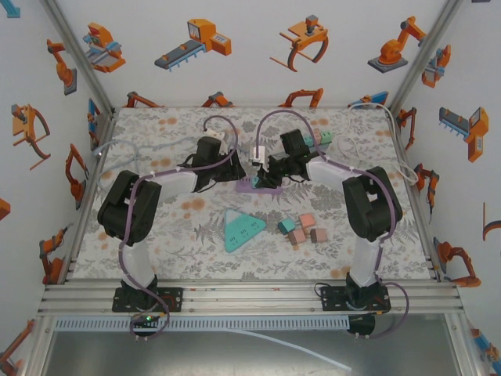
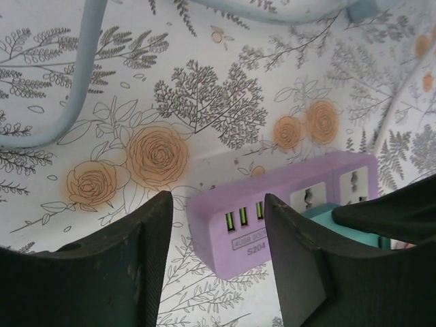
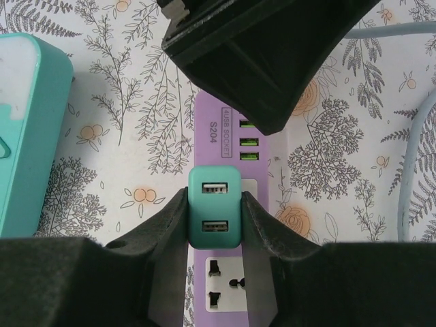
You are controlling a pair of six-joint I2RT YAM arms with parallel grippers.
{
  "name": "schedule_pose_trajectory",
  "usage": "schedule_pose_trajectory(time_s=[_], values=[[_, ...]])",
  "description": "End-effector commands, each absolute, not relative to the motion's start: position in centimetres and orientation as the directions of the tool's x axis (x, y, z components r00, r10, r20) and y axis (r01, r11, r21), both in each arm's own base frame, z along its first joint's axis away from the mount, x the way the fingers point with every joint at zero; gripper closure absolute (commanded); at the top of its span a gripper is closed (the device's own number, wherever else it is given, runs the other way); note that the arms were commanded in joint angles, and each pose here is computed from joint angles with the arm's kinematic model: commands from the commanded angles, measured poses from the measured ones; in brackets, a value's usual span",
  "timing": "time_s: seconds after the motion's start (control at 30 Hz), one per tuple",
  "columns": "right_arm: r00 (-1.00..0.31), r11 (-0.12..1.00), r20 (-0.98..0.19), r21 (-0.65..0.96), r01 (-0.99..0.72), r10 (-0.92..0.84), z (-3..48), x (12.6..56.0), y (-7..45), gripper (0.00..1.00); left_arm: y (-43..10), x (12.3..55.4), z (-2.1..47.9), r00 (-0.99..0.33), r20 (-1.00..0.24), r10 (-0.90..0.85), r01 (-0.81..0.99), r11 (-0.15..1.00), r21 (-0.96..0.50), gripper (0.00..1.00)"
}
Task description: Pull the plug off the socket
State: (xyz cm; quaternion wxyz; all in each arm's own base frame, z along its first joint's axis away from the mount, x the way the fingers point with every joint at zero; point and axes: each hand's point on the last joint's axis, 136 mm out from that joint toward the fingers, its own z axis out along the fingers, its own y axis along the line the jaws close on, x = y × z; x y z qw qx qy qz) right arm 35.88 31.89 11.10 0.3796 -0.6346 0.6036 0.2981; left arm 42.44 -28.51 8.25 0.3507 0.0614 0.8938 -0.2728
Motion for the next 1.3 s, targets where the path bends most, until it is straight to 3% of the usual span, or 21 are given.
schedule_pose_trajectory(time_s=[0.0,0.53,0.9,1.27], values=[[0.120,-0.018,-0.851,-0.129,-0.992,-0.512,12.0,35.7,32.8,0.74,-28.5,42.4,7.4,-0.765,-0.643,-0.034,0.313,0.853,-0.418,0.47],[0.112,-0.010,-0.841,-0.126,-0.992,-0.530,11.5,35.9,32.8,0.74,-29.0,40.1,4.6,-0.804,-0.591,0.066,0.344,0.863,-0.371,0.53],[0.114,0.014,-0.837,-0.144,-0.989,-0.535,12.2,36.6,32.9,0.74,-28.5,37.4,0.9,-0.878,-0.420,0.228,0.374,0.875,-0.308,0.54],[0.141,0.014,-0.864,-0.169,-0.986,-0.484,15.4,36.7,33.7,0.78,-27.0,37.2,-0.6,-0.883,-0.379,0.275,0.367,0.910,-0.193,0.54]])
